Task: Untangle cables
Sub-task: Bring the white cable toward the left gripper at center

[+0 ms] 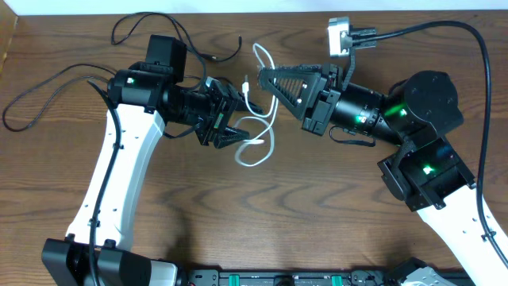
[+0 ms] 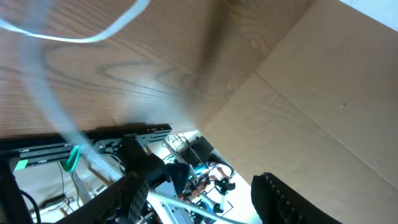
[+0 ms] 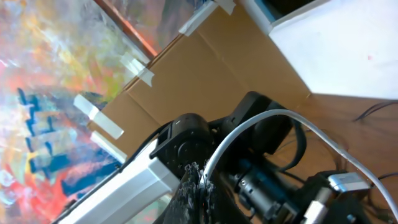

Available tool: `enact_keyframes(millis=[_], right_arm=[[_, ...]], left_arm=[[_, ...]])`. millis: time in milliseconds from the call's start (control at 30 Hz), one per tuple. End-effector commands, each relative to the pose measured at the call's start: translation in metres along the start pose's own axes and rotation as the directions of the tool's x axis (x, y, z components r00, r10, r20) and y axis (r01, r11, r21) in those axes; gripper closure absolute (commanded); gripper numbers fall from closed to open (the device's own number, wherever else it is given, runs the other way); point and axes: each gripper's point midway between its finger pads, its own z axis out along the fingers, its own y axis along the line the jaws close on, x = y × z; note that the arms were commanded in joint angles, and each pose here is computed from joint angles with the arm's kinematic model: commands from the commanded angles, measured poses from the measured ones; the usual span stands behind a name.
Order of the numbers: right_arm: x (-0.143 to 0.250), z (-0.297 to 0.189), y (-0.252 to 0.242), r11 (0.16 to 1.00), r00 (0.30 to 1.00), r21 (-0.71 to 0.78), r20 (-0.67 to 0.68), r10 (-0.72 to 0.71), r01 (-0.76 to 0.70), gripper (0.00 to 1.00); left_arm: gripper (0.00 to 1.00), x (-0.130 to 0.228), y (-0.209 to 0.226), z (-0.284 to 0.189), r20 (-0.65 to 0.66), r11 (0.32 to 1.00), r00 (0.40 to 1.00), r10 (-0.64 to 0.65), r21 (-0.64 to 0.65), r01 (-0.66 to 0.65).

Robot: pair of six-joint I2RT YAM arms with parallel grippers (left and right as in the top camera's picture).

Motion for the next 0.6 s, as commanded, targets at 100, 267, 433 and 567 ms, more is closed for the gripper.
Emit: enact_keyframes(millis=[100,267,433,567], right_arm=[[-0.003,0.0,-0.001,0.988,0.988,0.019,0.013,-0.154,0.154,0.99],[0.001,0.004,0.0,0.989,0.989,0.012,0.005,-0.15,0.15,0.99],[0.008,0.01,0.004,0.99,0.989,-0.006,-0.012,-0.144,0.144,0.99],[0.007,0.012,0.004,0.989,0.989,0.009,0.008,-0.146,0.146,0.99]], left_arm=[[0.4,0.001,-0.001,0.0,-0.014,1.0,1.0,-0.004,0.007,0.004],[0.34,0.001,-0.001,0.0,-0.014,1.0,0.999,-0.029,0.007,0.029],[0.34,0.001,-0.001,0.0,-0.015,0.995,0.995,-0.102,0.006,0.102],[0.34,0.001,-0.001,0.001,-0.017,0.988,0.988,-0.157,0.004,0.157]])
